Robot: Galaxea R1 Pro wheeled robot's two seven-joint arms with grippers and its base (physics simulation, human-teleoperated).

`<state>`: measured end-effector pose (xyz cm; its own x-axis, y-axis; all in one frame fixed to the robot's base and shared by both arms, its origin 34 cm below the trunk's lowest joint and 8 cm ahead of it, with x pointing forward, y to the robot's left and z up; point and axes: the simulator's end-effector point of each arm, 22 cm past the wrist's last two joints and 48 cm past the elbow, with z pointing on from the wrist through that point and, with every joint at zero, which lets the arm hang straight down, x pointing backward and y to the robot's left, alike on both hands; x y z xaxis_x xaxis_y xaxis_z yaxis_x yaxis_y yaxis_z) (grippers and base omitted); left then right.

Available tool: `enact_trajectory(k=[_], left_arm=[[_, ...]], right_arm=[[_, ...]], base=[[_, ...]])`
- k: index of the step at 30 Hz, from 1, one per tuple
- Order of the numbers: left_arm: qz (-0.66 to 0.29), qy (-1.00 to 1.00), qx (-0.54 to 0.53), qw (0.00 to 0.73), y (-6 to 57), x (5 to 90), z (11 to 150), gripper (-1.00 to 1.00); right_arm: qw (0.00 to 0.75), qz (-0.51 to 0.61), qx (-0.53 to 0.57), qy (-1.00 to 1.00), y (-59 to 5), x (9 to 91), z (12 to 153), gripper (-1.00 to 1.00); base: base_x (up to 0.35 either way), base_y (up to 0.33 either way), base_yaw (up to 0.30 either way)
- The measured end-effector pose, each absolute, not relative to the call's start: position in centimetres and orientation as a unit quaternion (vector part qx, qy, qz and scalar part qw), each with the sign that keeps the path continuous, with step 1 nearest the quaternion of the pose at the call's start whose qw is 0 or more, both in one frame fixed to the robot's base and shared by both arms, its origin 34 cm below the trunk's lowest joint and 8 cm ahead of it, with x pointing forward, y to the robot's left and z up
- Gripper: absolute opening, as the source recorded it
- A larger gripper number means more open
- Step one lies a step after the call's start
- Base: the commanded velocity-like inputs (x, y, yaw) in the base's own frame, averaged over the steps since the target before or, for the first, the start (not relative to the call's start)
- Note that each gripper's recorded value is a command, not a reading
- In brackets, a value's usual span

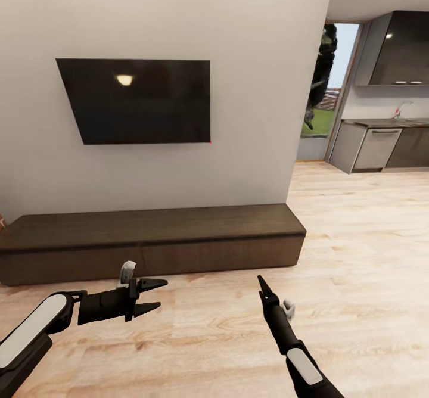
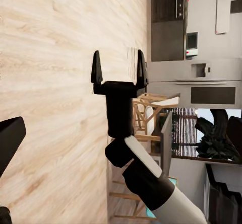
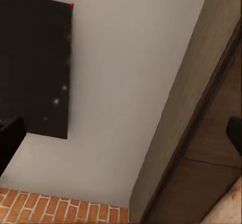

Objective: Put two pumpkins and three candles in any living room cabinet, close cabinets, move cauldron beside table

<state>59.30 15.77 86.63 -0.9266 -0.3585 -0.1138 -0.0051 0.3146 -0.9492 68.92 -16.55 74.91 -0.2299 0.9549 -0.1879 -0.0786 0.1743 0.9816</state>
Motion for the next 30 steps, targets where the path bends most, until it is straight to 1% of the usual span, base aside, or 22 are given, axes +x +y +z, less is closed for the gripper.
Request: enact_trajectory(k=[6,15,23,30], left_arm=[[-0.574,0.796,-0.114,0.154,15.8,59.2,85.6,1.0],[-0.574,0.796,-0.114,0.154,15.8,59.1,84.0,1.0],[-0.575,0.796,-0.114,0.154,15.8,59.0,82.6,1.0],[-0.575,0.796,-0.114,0.154,15.8,58.8,81.3,1.0]], right_arm=[[0.51,0.538,0.356,0.569,-16.1,68.7,75.3,1.0],[0.503,0.539,0.365,0.569,-16.2,68.4,73.2,1.0],[0.483,0.507,0.431,0.569,-18.2,68.7,69.4,1.0],[0.48,0.505,0.441,0.565,-18.5,68.6,67.8,1.0]], base=[[0.0,0.0,0.0],[0.0,0.0,0.0],[0.0,0.0,0.0],[0.0,0.0,0.0]])
